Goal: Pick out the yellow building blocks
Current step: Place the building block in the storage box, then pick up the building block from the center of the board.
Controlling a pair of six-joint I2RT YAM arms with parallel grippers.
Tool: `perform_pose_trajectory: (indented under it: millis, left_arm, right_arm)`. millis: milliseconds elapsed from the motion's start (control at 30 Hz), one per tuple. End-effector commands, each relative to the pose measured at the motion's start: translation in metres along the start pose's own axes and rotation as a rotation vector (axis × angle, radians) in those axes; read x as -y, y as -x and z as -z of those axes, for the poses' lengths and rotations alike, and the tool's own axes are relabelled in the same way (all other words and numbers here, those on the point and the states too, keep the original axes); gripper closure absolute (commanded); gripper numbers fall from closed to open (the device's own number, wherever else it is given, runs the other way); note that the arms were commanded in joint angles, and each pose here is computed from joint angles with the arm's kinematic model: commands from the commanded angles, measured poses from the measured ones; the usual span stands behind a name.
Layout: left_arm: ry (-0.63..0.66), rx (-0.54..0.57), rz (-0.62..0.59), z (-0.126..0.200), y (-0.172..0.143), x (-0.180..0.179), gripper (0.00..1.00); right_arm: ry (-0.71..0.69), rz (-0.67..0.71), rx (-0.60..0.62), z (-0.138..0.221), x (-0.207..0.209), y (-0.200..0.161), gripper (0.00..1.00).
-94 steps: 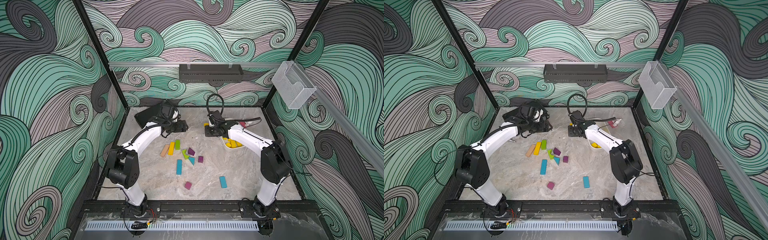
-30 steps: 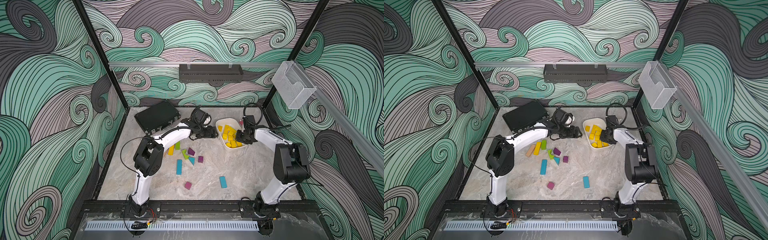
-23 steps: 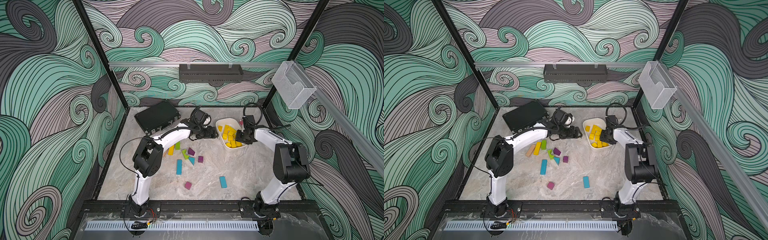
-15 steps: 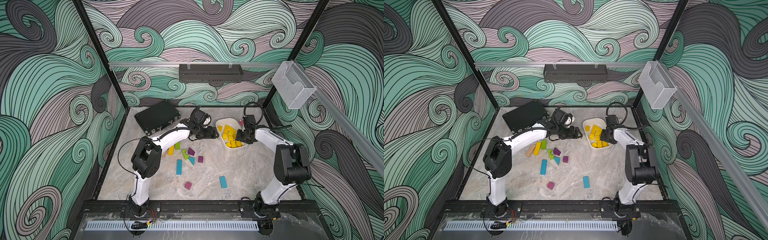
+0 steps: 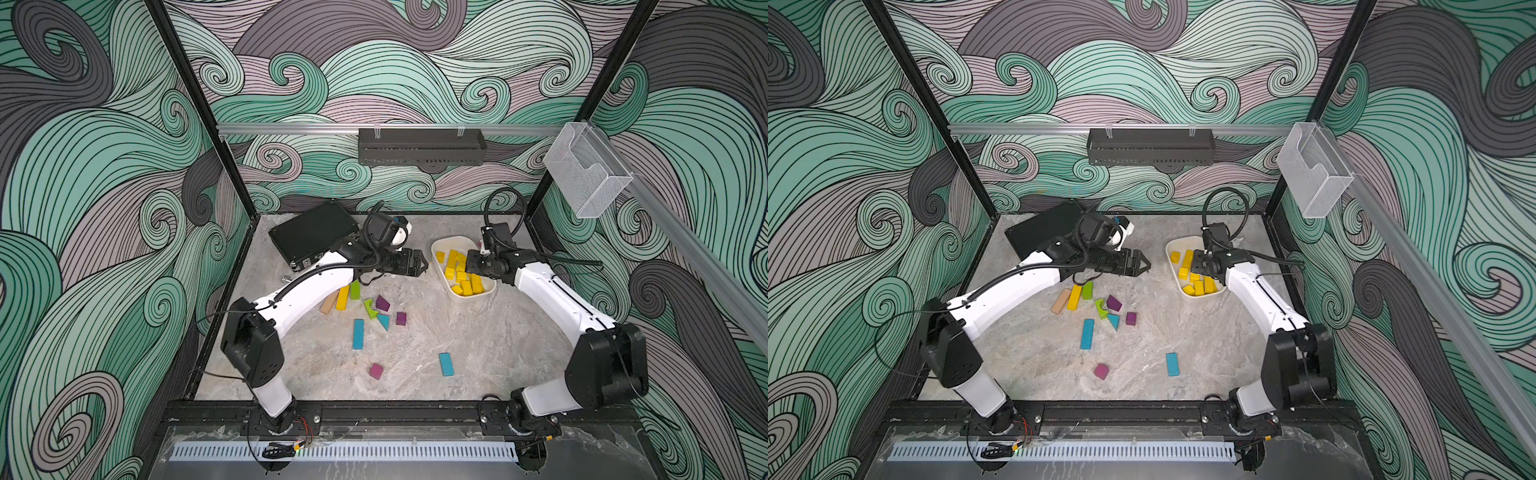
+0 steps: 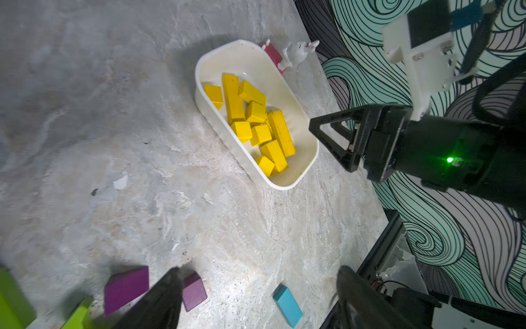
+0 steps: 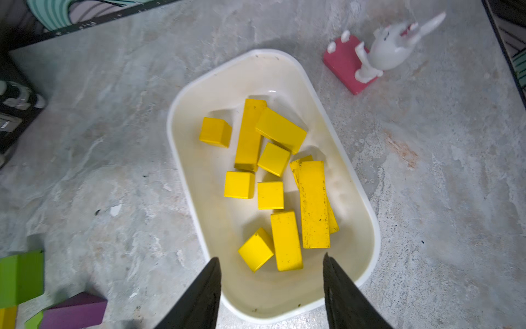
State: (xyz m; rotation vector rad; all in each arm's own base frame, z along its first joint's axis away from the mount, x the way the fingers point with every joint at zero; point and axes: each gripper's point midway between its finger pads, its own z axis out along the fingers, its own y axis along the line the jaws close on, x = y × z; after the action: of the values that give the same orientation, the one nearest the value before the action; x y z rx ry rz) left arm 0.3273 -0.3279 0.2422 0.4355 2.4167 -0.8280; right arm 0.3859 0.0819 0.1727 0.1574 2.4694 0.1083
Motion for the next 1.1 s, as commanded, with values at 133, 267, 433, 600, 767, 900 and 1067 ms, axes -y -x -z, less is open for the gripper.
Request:
perform_pose_trajectory:
  millis: [133, 267, 433, 600, 767, 900, 1067]
  left_arm:
    - [0.196, 0.136, -0.059, 0.067, -0.018, -0.038, 0.16]
    - [0.304, 0.199, -0.062, 0.106, -0.035, -0.062, 0.16]
    - [0.423, 0.223, -0.033, 0.149, -0.058, -0.09, 0.16]
    - [0.537, 0.225, 0.035, 0.177, -0.086, -0.123, 0.16]
    - [0.596, 0.229, 0.139, 0.184, -0.106, -0.159, 0.16]
    - [0.623, 0.204, 0.219, 0.179, -0.114, -0.186, 0.16]
    - [0.619, 0.167, 0.315, 0.164, -0.117, -0.213, 0.15]
  right_arm:
    - [0.146, 0.098, 0.118, 0.057, -0.068, 0.021, 0.41]
    - [0.245, 0.15, 0.156, 0.081, -0.112, 0.021, 0.41]
    - [0.353, 0.269, 0.163, 0.1, -0.175, 0.01, 0.41]
    - [0.424, 0.389, 0.156, 0.107, -0.235, -0.01, 0.41]
    - [0.474, 0.517, 0.128, 0.099, -0.291, -0.04, 0.41]
    - [0.499, 0.58, 0.087, 0.081, -0.326, -0.065, 0.41]
    - [0.469, 0.593, 0.003, 0.048, -0.356, -0.099, 0.4]
